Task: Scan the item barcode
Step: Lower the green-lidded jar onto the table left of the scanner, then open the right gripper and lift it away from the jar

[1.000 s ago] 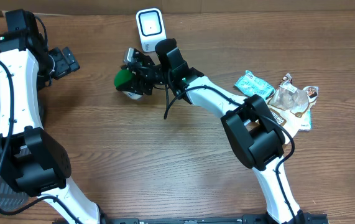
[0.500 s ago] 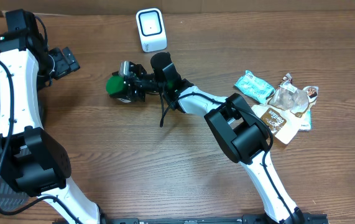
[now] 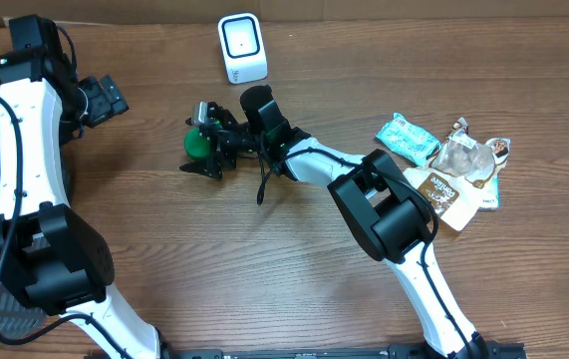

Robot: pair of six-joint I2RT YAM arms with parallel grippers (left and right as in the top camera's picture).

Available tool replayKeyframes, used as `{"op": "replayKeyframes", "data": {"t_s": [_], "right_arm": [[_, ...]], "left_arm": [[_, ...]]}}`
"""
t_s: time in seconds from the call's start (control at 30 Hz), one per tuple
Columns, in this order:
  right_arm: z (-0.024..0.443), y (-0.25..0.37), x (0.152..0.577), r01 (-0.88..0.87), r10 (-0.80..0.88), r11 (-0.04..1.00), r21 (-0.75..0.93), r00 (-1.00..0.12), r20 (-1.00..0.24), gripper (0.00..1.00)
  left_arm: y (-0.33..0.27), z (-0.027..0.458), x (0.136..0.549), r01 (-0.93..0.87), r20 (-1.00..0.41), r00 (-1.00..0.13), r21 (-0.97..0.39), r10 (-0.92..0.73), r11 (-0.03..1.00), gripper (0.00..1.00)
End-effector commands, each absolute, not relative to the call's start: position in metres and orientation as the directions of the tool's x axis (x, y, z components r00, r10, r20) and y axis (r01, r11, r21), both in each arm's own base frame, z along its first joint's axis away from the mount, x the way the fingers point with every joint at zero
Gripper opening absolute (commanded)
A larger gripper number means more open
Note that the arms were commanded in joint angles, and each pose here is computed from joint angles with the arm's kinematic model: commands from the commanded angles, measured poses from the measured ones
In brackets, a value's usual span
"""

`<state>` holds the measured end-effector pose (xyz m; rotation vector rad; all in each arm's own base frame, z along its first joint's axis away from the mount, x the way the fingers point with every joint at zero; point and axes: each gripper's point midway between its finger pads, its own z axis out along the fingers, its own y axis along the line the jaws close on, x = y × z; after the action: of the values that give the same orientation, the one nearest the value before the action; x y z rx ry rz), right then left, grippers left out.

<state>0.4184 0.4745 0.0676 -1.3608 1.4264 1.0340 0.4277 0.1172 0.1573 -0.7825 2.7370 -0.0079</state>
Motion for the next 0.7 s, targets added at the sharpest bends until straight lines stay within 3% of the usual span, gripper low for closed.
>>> {"op": "replayKeyframes", "data": {"t_s": [0.0, 0.1, 0.27, 0.4, 0.6, 0.67], "right_arm": [[0.082, 0.467, 0.419, -1.000, -0.218, 0.004, 0.002, -0.002, -0.976, 1.00], [0.100, 0.459, 0.420, -0.997, -0.166, -0.028, 0.069, -0.063, -0.984, 1.00], [0.132, 0.431, 0.445, -0.952, -0.138, 0.067, 0.298, -0.304, -0.943, 1.00], [0.156, 0.403, 0.456, -0.925, -0.161, 0.128, 0.358, -0.375, -0.913, 1.00], [0.189, 0.366, 0.451, -0.914, -0.227, 0.196, 0.355, -0.394, -0.891, 1.00], [0.195, 0.355, 0.450, -0.890, -0.249, 0.269, 0.369, -0.435, -0.866, 1.00]], "left_arm": [[0.116, 0.153, 0.428, -0.516, -0.274, -0.812, -0.075, -0.515, 0.854, 1.00], [0.116, 0.153, 0.428, -0.516, -0.274, -0.812, -0.075, -0.515, 0.854, 1.00], [0.116, 0.153, 0.428, -0.516, -0.274, -0.813, -0.074, -0.515, 0.854, 0.99], [0.116, 0.153, 0.428, -0.516, -0.274, -0.812, -0.075, -0.515, 0.854, 1.00], [0.116, 0.153, 0.428, -0.516, -0.274, -0.812, -0.075, -0.515, 0.854, 1.00], [0.116, 0.153, 0.428, -0.516, -0.274, -0.813, -0.074, -0.515, 0.854, 1.00]]}}
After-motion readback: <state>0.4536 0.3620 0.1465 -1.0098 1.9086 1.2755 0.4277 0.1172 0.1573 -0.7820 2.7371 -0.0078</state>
